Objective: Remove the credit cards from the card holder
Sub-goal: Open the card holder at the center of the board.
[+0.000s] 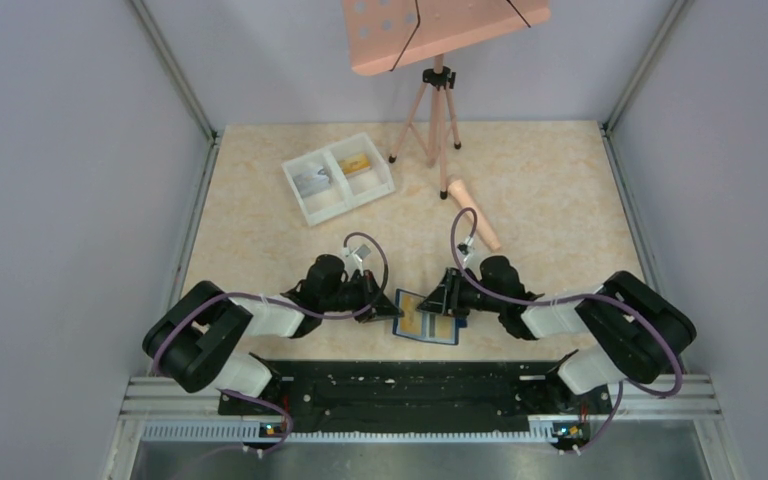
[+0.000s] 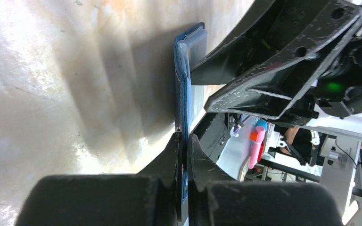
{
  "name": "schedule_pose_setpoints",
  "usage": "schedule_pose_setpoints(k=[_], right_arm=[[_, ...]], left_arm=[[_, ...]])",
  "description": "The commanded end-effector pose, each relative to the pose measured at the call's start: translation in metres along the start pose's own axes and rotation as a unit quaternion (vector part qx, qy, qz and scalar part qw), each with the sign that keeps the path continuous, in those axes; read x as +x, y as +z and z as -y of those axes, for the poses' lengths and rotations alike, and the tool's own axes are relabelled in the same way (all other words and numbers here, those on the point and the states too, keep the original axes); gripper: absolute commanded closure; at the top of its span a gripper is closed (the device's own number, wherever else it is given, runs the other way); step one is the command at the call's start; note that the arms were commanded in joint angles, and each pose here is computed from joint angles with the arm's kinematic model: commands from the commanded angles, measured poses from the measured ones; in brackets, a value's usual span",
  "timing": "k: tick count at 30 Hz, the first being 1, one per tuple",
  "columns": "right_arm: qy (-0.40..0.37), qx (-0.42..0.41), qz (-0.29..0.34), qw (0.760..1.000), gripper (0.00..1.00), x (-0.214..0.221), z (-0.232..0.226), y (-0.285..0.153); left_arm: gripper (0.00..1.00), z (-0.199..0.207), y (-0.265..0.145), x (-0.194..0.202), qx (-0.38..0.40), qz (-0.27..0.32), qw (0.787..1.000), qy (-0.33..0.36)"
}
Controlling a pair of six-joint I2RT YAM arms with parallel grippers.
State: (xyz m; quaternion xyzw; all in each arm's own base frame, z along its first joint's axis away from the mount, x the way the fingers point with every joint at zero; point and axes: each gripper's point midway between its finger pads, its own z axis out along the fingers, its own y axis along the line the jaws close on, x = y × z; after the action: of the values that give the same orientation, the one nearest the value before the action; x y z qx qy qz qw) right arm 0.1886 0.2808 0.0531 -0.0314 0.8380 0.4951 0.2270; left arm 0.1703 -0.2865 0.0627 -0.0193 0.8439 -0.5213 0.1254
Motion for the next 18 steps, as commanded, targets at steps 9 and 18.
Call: schedule_pose_setpoints(k=[9,18], right_arm=[[0.004,-0.032,0.002,0.999,0.59,0.002,-0.005,0.000],[0.016,-0.083,0.006,0.996,0.62,0.006,-0.017,-0.002]], left_arm=[[1.00,0.025,-0.002,-0.006,0.055,0.011,0.998,0.020],[1.00,0.023,-0.001,-0.005,0.056,0.013,0.998,0.018]])
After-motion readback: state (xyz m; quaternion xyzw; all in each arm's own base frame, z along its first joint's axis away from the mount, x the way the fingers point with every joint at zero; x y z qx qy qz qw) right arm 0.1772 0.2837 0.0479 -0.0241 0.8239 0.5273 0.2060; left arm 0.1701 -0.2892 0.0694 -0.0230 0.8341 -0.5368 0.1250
